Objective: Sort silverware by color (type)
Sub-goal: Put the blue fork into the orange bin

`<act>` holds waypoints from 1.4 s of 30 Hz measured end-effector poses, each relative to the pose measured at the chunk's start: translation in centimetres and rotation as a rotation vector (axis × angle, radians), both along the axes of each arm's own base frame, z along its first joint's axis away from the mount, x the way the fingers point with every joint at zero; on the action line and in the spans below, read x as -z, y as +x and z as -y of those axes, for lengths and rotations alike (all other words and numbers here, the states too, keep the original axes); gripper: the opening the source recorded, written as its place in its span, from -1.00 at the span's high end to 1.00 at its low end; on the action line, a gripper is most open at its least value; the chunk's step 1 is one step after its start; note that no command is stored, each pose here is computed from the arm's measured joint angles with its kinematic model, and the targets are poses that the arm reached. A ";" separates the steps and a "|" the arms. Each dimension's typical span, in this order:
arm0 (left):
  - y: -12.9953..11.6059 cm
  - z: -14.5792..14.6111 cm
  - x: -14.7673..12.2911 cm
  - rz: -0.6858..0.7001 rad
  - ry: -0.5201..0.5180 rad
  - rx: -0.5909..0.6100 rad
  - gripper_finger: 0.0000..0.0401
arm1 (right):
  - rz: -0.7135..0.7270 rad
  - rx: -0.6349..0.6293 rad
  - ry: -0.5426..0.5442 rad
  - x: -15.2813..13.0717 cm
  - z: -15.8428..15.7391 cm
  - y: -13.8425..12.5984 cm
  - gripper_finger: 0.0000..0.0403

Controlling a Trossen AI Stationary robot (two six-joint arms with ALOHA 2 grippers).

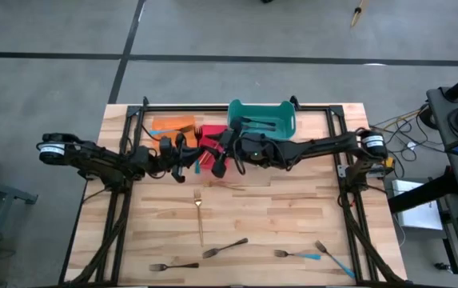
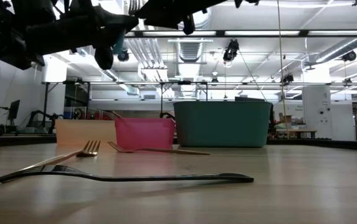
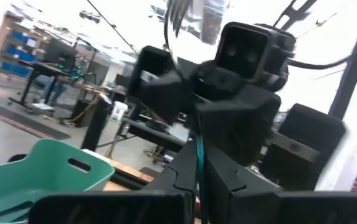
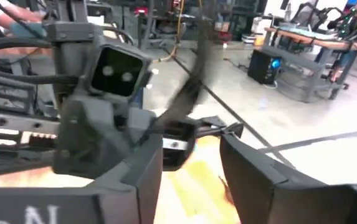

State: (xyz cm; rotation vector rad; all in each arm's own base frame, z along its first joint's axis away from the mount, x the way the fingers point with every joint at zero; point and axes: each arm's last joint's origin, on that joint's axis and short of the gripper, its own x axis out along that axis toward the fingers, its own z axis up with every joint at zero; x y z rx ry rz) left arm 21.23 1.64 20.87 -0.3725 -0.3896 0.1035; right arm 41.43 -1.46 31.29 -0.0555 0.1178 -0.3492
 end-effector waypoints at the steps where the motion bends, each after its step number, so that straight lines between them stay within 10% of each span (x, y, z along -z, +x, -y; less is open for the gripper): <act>1: 0.0 0.0 0.0 -0.001 0.001 0.003 1.00 | 0.001 -0.001 -0.003 -0.2 0.0 -0.2 0.22; 42: 0.3 0.1 1.0 -0.120 0.116 0.068 1.00 | -0.003 -0.401 0.097 -0.6 -0.5 -0.1 0.19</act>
